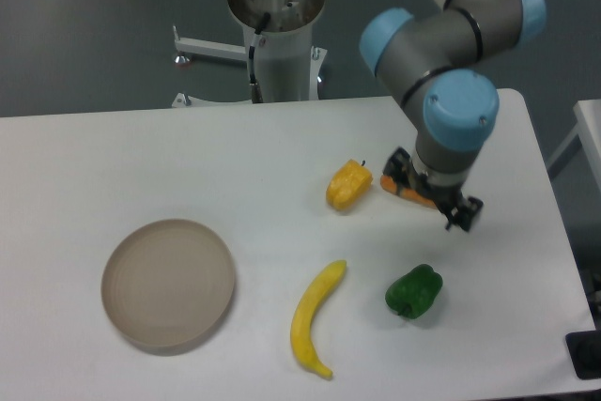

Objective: Pick up the yellow pepper from the table
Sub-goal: 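Move the open gripper up and over to the small yellow pepper, then lower the gripper onto the yellow pepper and close on it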

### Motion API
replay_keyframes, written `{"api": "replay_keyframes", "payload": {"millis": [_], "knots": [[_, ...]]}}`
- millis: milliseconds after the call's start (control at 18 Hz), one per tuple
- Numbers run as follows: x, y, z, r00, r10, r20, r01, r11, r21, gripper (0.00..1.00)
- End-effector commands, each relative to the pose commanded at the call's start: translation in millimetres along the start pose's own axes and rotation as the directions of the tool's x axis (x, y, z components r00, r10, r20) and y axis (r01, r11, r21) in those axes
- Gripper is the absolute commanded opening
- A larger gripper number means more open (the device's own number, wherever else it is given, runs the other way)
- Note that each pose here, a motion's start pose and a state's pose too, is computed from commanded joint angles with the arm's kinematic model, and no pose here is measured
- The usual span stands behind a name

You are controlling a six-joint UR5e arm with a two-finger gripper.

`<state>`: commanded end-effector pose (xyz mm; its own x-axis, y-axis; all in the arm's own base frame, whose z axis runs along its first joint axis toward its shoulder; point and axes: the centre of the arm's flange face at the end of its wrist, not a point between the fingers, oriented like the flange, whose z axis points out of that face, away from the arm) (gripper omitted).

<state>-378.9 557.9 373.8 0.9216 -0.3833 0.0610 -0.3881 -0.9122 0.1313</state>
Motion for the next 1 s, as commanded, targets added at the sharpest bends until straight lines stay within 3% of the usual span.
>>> {"api": "replay_keyframes", "payload": {"millis": [278,444,1000], "knots": [[24.8,4.0,32.4,0.990,-0.073,-0.123,0.084,0.992,0.090,1.00],[42.6,9.3,35.8,0.986,-0.074,-0.146,0.090,0.990,0.105,1.00],[70.4,5.4,76.1,0.997,-0.073,-0.038,0.078,0.986,0.145,1.00]]}}
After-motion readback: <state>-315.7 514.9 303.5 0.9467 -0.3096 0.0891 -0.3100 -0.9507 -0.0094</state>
